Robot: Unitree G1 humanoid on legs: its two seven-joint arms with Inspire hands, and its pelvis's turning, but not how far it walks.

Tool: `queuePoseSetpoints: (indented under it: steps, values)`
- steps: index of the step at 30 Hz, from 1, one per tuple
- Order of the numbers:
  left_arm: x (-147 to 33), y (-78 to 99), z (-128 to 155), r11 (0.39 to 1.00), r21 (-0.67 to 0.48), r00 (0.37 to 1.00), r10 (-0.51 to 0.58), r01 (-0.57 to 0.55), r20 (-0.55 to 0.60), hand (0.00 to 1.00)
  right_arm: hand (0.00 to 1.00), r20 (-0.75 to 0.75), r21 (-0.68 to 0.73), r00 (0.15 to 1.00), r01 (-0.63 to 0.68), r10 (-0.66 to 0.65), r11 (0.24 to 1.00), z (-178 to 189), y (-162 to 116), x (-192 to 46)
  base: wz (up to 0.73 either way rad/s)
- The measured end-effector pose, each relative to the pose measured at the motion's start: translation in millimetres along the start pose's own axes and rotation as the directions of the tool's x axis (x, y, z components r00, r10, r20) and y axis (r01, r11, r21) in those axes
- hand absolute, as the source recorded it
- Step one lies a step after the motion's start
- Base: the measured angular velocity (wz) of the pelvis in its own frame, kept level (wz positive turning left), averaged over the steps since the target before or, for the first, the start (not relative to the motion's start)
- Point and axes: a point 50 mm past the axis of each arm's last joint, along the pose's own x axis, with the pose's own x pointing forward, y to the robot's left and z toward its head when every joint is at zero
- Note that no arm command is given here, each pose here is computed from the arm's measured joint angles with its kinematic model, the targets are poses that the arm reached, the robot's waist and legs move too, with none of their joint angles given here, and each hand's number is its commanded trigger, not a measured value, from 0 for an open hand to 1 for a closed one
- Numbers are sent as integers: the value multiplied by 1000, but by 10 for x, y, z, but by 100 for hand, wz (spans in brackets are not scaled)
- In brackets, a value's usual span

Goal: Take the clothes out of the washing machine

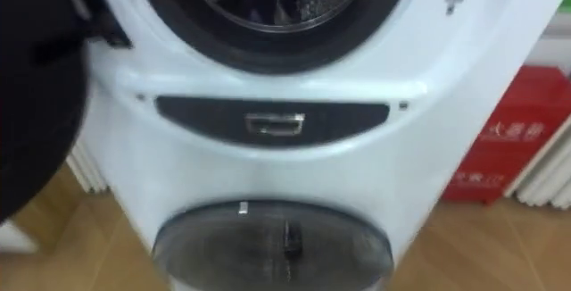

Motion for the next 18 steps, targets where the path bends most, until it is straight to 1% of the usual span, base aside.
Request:
queuePoseSetpoints:
  steps: [2,3,5,7,8,10,11,14,16,17,18]
  values:
    - [-15,23,-156,999,-33,999,6,-8,-53,0,0,5,27,1000,1,-1,1000,14,4,1,-4]
    - [-26,17,-240,999,-49,996,7,-11,-87,0,0,-20,56,1000,11,-10,998,-69,-29,-12,26]
    - [-44,17,-315,996,-84,994,11,-20,-109,0,0,-51,76,998,29,-25,997,-160,-69,-28,11]
    - [-68,35,-420,985,-163,989,29,-53,-148,0,0,-45,109,999,31,-26,994,-153,-68,-28,-20]
    - [-69,46,-426,980,-188,988,33,-62,-153,0,0,-44,113,999,30,-25,993,-152,-67,-28,-11]
    - [-56,141,-387,951,-291,987,65,-107,-150,0,0,-38,119,999,27,-23,992,-140,-68,-26,-13]
    - [-52,173,-376,943,-310,986,78,-121,-148,0,0,-34,117,999,26,-22,993,-128,-68,-24,-43]
    - [-41,289,-340,895,-407,979,131,-184,-154,0,0,-7,111,1000,14,-13,994,-73,-73,-19,-51]
    - [-7,428,-209,832,-508,975,172,-222,-144,0,0,-2,131,1000,6,-6,991,-71,-106,-23,-5]
    - [-2,477,-170,819,-526,973,187,-231,-135,0,0,-1,137,1000,8,-8,991,-69,-121,-25,0]
    - [1,605,-86,782,-573,969,223,-246,-111,0,0,4,152,1000,13,-14,988,-58,-160,-28,0]
